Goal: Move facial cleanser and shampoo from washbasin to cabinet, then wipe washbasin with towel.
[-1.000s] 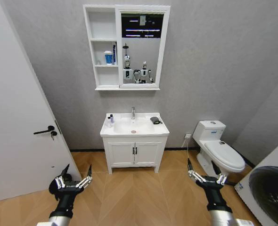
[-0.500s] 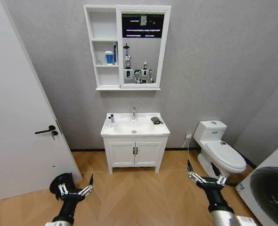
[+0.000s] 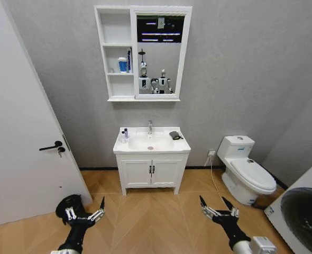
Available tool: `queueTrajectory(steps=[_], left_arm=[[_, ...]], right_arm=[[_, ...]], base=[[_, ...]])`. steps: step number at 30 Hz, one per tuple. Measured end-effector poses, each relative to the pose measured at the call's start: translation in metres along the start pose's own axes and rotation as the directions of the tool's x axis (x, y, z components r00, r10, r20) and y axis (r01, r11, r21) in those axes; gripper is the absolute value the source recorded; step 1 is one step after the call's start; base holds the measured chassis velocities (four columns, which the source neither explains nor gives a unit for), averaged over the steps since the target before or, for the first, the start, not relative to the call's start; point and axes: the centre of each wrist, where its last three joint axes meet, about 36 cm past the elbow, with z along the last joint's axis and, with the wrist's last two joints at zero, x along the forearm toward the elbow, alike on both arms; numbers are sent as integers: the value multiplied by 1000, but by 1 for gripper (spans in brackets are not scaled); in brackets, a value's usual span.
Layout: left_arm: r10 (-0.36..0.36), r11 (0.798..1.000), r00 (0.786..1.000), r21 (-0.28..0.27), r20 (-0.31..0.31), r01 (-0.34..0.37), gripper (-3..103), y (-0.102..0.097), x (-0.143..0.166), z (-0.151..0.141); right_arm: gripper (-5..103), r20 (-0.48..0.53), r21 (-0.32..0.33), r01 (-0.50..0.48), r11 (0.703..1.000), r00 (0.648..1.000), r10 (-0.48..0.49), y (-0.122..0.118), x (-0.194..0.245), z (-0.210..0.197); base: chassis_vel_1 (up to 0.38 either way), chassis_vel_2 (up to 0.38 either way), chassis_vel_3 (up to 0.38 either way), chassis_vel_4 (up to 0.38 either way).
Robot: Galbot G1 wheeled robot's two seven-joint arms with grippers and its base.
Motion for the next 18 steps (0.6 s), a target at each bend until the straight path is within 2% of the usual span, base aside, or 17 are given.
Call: queueTrajectory(steps=[7, 18], left_arm=[[14, 1000, 1000, -3, -2, -14, 98, -2, 2, 2], [18, 1000, 1000, -7, -1, -18, 98, -3, 2, 3]], right_arm=[[100, 36, 21, -28, 999, 999, 27, 3, -1, 10], [100, 55, 11, -42, 999, 998, 41, 3, -3, 13]], base=[[-65, 66, 64, -83], [-208, 221, 207, -216]])
